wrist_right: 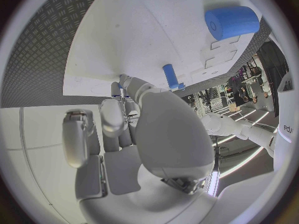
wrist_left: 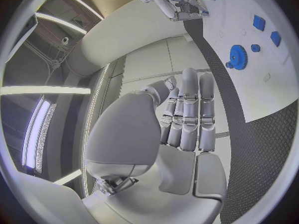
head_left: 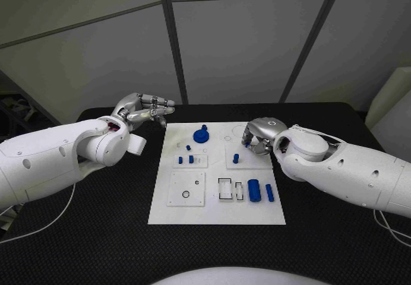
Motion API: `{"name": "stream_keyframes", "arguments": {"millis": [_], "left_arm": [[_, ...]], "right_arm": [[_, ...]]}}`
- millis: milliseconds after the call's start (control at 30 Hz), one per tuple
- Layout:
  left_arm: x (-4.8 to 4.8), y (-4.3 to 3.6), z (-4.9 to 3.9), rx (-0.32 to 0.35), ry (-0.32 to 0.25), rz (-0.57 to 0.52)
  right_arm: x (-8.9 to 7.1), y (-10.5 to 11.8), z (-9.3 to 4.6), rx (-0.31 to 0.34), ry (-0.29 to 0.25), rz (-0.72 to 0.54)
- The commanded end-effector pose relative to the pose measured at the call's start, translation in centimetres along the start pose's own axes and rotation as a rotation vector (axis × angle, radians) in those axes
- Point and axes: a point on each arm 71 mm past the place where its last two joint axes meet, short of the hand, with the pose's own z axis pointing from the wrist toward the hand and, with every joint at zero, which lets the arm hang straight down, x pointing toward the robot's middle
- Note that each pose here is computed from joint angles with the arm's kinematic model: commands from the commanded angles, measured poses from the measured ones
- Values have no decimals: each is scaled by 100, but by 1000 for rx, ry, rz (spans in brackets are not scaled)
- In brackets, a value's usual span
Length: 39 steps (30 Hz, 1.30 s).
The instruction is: Assemble the parts on the task board
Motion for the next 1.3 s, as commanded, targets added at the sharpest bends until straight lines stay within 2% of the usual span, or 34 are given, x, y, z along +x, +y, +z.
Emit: {"name": "stream_keyframes", "arguments": {"millis": [33,400,567,667,733,1033,1300], "left_arm": [[-8,-8,-2,5,0,-7],[-9,2,-4,0,0,-7],[-15,-6,-1,13,-17,-8],[-11,-8,8,19,-27,-22],[4,-10,15,23,-28,-31],[85,-17,35,28,-10,-50],[154,-22,46,26,10,-59]], "right_arm": [[-101,-30,-48,12,-93,-2],[-215,55,-294,-30,-126,67],[-285,239,-392,-83,-141,114],[-321,423,-419,-133,-146,139],[-334,593,-411,-173,-134,164],[-316,1069,-289,-281,-84,198],[-117,1318,-199,-317,11,207]]}}
